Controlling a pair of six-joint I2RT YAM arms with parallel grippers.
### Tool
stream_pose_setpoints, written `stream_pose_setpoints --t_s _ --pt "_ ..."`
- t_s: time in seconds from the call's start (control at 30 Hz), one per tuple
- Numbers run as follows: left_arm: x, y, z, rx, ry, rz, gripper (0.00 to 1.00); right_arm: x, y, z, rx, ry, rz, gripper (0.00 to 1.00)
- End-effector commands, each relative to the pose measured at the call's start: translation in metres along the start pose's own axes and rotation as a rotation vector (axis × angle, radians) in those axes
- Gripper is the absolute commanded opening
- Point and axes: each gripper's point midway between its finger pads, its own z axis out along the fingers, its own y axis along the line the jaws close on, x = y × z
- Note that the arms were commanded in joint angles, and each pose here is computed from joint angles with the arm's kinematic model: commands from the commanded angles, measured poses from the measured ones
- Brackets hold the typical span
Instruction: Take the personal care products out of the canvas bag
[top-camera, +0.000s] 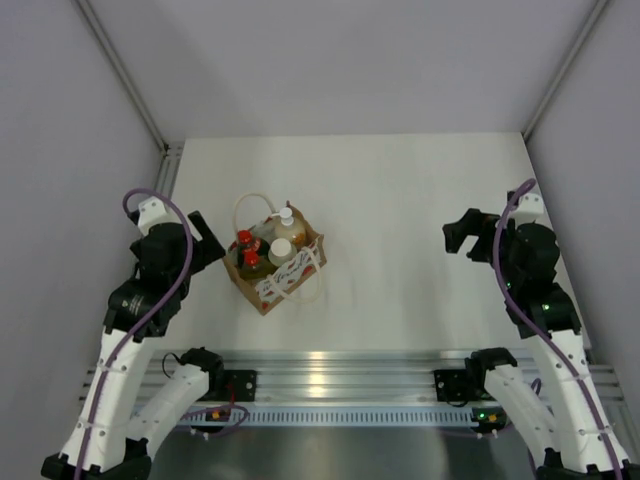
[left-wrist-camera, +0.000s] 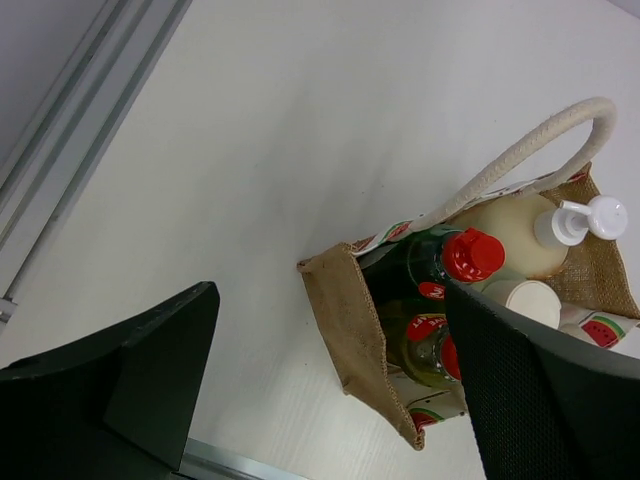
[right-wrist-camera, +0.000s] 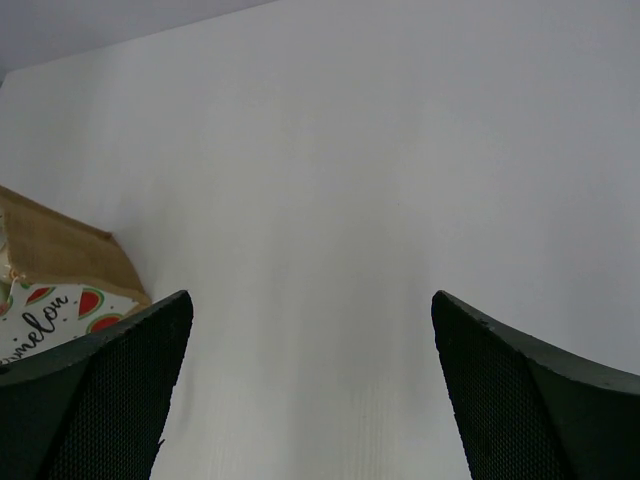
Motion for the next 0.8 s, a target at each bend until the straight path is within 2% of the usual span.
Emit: stream_pose_setpoints --t_s 0.0,0.07,0.13,0.17,0.23,0.37,0.43,0.5,0.53,0.63,0.77 --pt "-0.005 -0.005 0.002 0.013 -0.029 -0.049 0.98 -0.032 0.013 -0.003 -0.037 -0.089 0.012 0.99" --pt "-0.004 -0.005 0.004 0.007 -0.022 -0.058 0.98 -0.033 0.021 0.0 -0.081 -0.092 0.007 1.0" --pt "-0.001 -0.008 0.007 0.003 -0.007 -0.076 0.98 -0.032 0.043 0.007 -0.208 -0.083 -0.01 0.99" --pt "0.002 -0.009 0.009 0.007 0.004 -0.087 0.98 -0.024 0.048 0.016 -0.243 -0.045 0.001 1.0" --pt "0.007 -0.011 0.013 -0.001 0.023 -0.111 0.98 -0.015 0.078 0.017 -0.423 0.013 0.003 1.0" --pt "0.025 -0.015 0.028 -0.026 0.092 -0.134 0.98 -0.011 0.144 0.015 -0.736 0.024 -0.014 0.99" --pt "0.036 -0.018 0.034 -0.03 0.129 -0.146 0.98 -0.003 0.176 0.017 -0.795 0.013 -0.098 0.99" --pt "0.044 -0.025 0.041 -0.011 0.172 -0.132 0.98 -0.004 0.19 0.031 -0.748 -0.005 -0.178 1.0" --pt "0.046 -0.026 0.043 -0.014 0.184 -0.128 0.98 0.001 0.207 0.026 -0.78 -0.001 -0.208 0.99" --pt "0.058 -0.027 0.05 -0.035 0.228 -0.12 0.98 -0.004 0.235 0.037 -0.797 -0.021 -0.233 0.99" --pt "0.068 -0.021 0.052 -0.063 0.239 -0.148 0.98 0.012 0.273 0.058 -0.857 0.001 -0.258 0.99"
